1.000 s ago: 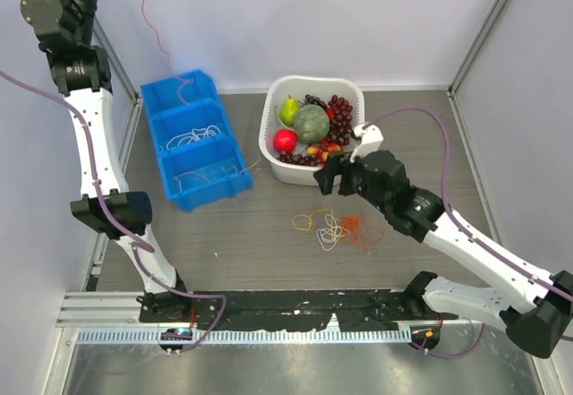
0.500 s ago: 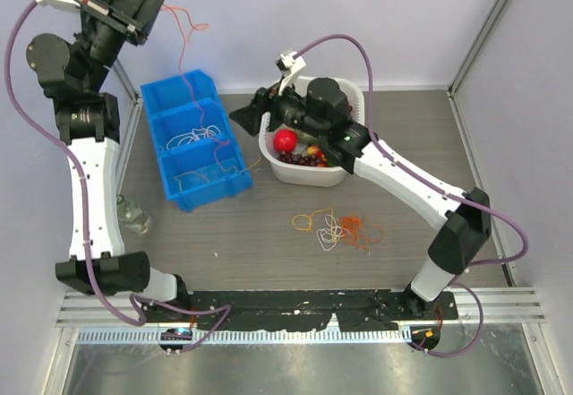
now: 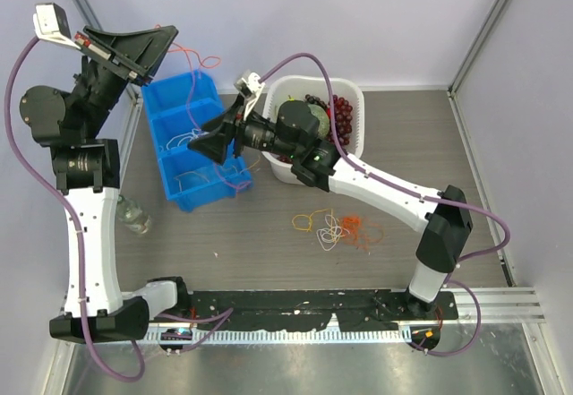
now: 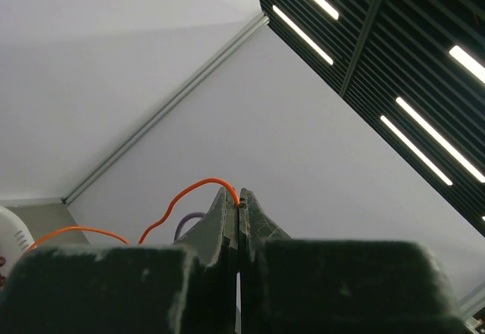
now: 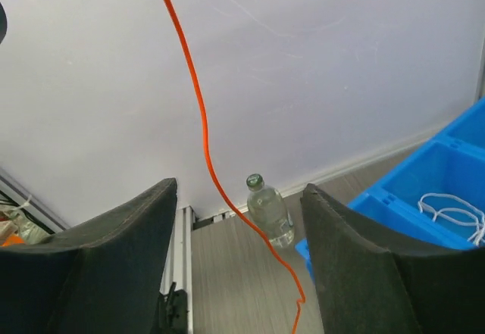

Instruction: Untangle the cables

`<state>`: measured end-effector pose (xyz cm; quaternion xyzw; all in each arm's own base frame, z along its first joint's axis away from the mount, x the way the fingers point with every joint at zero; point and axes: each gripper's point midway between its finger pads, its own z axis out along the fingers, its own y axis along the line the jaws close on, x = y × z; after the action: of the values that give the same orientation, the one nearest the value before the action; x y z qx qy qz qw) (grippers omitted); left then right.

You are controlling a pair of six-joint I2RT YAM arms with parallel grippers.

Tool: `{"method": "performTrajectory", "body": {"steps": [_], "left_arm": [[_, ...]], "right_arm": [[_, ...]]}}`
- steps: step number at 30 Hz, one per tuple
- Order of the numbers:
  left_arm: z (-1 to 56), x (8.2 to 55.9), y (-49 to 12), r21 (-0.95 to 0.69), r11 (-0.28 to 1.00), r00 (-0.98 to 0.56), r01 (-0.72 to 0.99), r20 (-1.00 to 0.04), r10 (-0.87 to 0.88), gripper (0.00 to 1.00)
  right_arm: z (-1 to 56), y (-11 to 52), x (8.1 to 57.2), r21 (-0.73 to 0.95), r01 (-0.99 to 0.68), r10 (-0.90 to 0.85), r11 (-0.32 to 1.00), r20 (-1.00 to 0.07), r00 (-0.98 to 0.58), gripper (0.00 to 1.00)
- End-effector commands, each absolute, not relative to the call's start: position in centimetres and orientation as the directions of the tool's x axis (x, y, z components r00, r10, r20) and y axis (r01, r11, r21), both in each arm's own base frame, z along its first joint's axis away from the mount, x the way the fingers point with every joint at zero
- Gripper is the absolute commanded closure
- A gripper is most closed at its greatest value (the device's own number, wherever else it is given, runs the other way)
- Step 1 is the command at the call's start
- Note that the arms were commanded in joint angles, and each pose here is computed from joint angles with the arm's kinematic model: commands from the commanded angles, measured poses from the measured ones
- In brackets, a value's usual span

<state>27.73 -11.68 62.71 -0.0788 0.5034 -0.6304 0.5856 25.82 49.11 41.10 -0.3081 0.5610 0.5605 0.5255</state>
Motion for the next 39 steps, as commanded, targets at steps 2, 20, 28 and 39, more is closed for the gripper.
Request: {"method": "performTrajectory", "body": {"steps": [2, 20, 28, 39], "left_arm": [[62.8, 25.2, -12.7, -0.693, 0.179, -0.325, 0.698, -0.529, -0.784, 1.0], [43.1, 23.2, -20.9, -0.65, 0.291, -0.466, 0.702, -0.728, -0.503, 1.0], [40.1, 19.9, -22.0, -0.629, 0.21, -0.484, 0.749, -0.735, -0.475, 0.96], [39.5, 20.3, -23.0, -0.606, 0.208, -0.48, 0.768, -0.759, -0.44, 0.88]], "right_arm": [[44.0, 49.4, 25.3, 0.278, -0.955, 0.336, 0.106, -0.914, -0.228, 0.55], [44.4, 37.9, 22.9, 0.657, -0.734, 0.429, 0.175, -0.722, -0.544, 0.99], [40.5, 35.4, 22.9, 0.69, -0.674, 0.46, 0.264, -0.704, -0.541, 0.99], [40.8, 35.6, 22.0, 0.713, -0.67, 0.467, 0.205, -0.673, -0.574, 0.99]]}}
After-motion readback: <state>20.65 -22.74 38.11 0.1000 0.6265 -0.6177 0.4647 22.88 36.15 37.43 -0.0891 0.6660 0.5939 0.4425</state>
